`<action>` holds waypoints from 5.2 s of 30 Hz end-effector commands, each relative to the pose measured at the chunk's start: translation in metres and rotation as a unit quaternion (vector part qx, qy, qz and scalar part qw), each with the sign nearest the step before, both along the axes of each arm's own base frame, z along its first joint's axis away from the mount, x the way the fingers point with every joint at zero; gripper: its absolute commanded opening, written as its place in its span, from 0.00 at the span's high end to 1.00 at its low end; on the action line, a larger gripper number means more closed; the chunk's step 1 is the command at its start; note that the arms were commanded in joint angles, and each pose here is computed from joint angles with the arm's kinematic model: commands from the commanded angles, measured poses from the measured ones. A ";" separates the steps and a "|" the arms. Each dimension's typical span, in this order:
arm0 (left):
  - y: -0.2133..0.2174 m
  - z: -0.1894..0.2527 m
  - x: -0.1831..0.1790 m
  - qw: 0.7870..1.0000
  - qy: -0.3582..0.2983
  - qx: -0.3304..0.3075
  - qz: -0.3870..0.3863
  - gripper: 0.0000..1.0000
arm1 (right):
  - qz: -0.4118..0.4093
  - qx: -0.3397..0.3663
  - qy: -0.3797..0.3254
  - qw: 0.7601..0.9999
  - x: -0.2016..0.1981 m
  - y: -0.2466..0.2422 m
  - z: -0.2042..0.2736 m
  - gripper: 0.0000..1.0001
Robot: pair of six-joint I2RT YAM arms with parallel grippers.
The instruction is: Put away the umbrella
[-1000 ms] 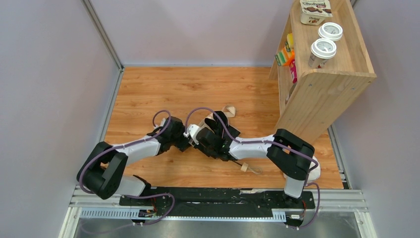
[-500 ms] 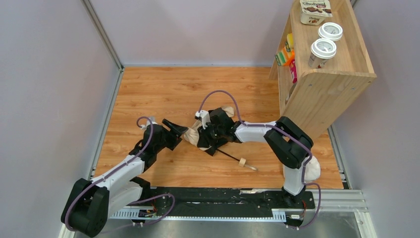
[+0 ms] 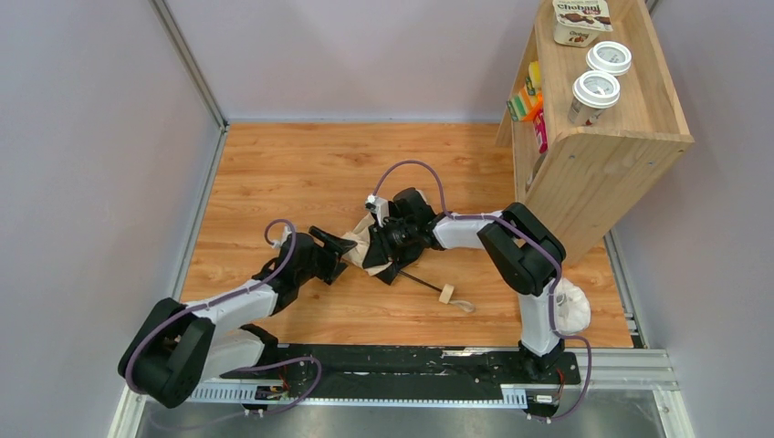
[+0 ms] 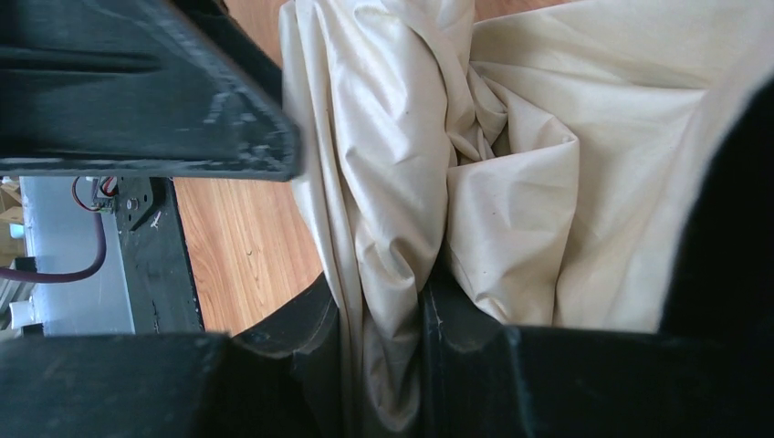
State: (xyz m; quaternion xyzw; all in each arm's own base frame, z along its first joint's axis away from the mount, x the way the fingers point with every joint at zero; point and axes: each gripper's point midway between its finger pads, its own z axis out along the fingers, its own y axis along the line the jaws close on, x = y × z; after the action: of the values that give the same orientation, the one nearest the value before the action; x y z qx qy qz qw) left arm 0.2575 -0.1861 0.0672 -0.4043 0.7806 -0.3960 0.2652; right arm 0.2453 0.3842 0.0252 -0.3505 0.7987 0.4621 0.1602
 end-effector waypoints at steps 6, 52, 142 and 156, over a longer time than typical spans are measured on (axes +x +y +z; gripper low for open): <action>-0.017 0.002 0.042 1.000 -0.012 0.010 0.012 0.22 | -0.012 -0.192 0.150 0.970 -0.068 -0.073 -0.091 1.00; 0.015 -0.075 -0.016 0.975 0.155 0.160 -0.010 1.00 | -0.161 -0.314 -0.298 0.887 0.024 -0.032 0.025 0.22; 0.010 -0.092 -0.002 0.906 0.305 0.287 -0.063 0.73 | -0.039 -0.177 0.194 0.964 -0.018 -0.058 -0.052 1.00; 0.015 -0.108 -0.024 0.873 0.354 0.323 -0.091 1.00 | -0.100 -0.166 0.019 0.981 0.034 -0.055 0.037 0.39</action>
State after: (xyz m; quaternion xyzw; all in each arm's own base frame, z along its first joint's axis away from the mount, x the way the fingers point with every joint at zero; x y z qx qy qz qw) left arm 0.3145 -0.2252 0.0348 -0.3631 0.9052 -0.1587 0.1540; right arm 0.2719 0.3509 0.0352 -0.2814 0.8765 0.3815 0.0843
